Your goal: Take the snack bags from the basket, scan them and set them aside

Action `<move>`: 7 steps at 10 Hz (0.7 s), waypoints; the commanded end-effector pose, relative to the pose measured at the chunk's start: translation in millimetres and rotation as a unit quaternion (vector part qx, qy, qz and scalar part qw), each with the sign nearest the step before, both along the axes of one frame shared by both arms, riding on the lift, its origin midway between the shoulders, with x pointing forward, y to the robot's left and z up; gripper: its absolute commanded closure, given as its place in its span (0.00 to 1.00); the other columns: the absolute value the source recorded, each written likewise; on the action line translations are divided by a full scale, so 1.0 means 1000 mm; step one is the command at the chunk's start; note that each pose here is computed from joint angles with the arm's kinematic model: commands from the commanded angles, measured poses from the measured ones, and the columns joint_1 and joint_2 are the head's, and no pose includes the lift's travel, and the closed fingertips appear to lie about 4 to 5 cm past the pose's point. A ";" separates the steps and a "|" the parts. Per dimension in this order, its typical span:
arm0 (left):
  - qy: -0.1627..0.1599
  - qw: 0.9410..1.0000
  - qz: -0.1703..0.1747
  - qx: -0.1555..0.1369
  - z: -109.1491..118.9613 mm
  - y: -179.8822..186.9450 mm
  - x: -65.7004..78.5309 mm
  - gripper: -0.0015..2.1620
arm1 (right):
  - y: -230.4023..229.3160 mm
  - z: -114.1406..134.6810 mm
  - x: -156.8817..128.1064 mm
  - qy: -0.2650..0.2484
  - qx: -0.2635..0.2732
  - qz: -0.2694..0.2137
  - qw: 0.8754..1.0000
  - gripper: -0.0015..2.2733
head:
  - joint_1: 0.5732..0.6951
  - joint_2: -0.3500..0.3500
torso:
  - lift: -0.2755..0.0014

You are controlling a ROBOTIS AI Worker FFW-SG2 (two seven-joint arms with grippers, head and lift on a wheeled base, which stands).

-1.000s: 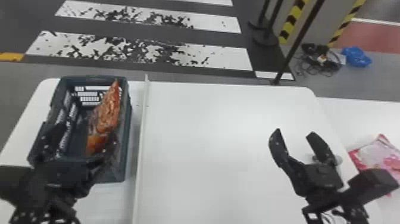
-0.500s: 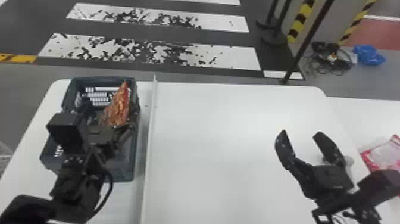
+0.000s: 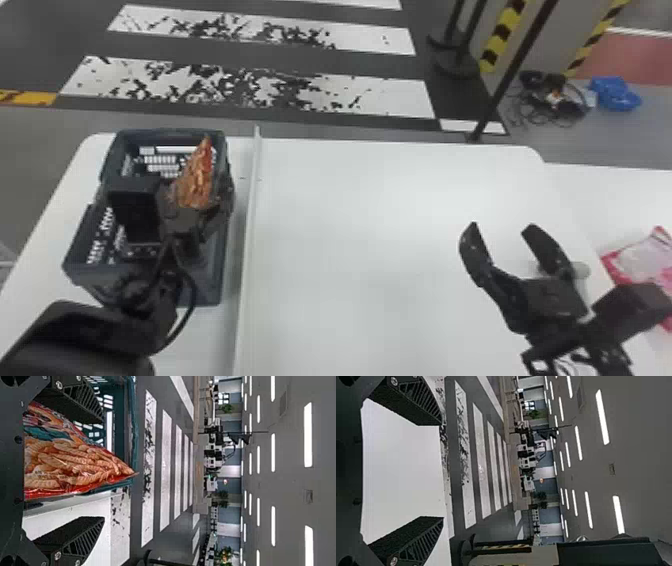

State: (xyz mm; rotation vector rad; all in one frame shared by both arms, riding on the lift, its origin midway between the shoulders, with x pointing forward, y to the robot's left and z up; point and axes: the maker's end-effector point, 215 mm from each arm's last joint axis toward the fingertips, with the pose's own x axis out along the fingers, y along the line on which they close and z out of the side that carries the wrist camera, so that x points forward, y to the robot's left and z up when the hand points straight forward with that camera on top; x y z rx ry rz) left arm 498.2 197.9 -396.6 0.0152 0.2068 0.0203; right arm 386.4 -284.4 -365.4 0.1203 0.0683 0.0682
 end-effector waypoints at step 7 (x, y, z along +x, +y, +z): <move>0.023 0.999 0.027 0.019 -0.016 0.021 -0.016 0.15 | -0.001 -0.002 0.001 -0.001 -0.001 0.001 1.000 0.04 | 1.00 0.37 | 0.72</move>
